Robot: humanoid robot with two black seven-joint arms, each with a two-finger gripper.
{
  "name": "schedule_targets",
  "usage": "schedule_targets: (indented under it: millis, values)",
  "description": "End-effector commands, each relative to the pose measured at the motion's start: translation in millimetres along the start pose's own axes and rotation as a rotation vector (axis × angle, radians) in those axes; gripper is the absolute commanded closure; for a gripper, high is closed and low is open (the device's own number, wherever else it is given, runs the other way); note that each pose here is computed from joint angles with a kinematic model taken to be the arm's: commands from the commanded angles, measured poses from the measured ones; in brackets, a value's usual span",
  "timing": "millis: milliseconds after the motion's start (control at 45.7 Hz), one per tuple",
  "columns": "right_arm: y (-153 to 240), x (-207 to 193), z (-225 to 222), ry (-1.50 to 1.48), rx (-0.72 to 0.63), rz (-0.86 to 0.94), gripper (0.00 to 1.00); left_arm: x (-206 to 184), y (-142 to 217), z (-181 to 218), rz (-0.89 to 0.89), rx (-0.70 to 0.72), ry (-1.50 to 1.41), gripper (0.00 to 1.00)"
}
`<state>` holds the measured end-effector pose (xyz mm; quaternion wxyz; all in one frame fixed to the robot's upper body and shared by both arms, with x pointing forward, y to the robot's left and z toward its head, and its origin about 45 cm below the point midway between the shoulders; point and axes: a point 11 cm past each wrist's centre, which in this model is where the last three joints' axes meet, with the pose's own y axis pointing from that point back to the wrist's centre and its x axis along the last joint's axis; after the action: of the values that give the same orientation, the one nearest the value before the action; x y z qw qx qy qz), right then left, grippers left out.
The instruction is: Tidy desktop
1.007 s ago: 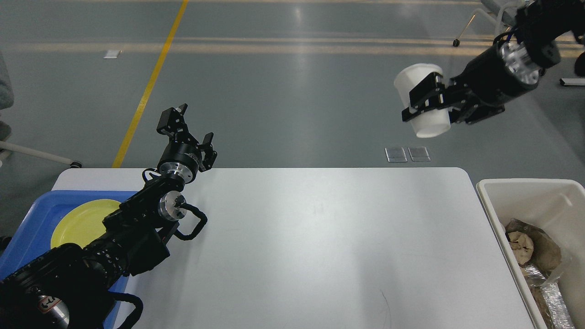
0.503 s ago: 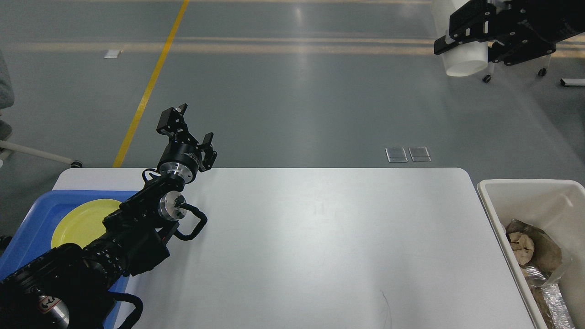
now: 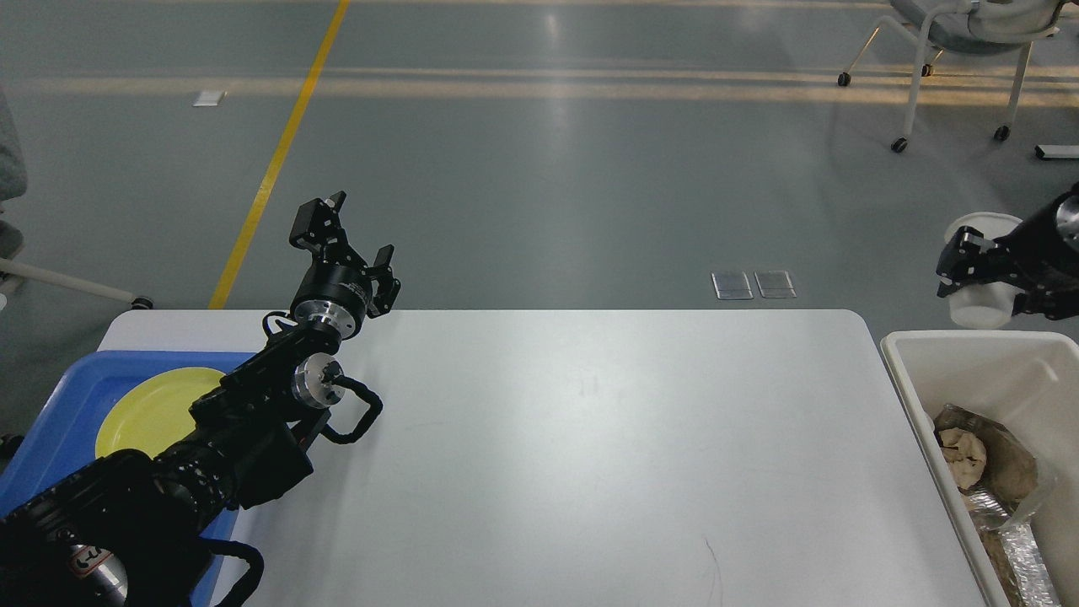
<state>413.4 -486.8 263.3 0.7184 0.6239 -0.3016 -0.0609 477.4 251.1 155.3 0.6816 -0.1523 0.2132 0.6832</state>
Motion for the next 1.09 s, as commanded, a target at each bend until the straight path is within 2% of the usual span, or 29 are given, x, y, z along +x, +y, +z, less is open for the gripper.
schedule_targets:
  millis: [0, 197, 263, 635, 722, 832, 1072]
  values:
    - [-39, -17, 41, 0.001, -0.16, 0.07, 0.33, 0, 0, 0, 0.0, 0.0, 0.0, 0.0]
    - [-65, -31, 89, 0.051, -0.329, 0.175, 0.17, 0, 0, 0, 0.0, 0.0, 0.0, 0.0]
    - [-65, -30, 102, 0.05, -0.368, 0.208, 0.0, 0, 0, 0, 0.0, 0.0, 0.0, 0.0]
    - [-63, -26, 102, 0.039, -0.364, 0.223, 0.0, 0, 0, 0, 0.0, 0.0, 0.0, 0.0]
    - [-56, -19, 89, 0.039, -0.335, 0.226, 0.0, 0, 0, 0, 0.0, 0.0, 0.0, 0.0]
    - [-33, -3, 53, 0.053, -0.245, 0.223, 0.0, 0, 0, 0, 0.001, 0.0, 0.001, 0.0]
    - [52, 10, -57, 0.128, 0.044, 0.072, 0.0, 0, 0, 0, 0.0, 0.0, 0.0, 0.0]
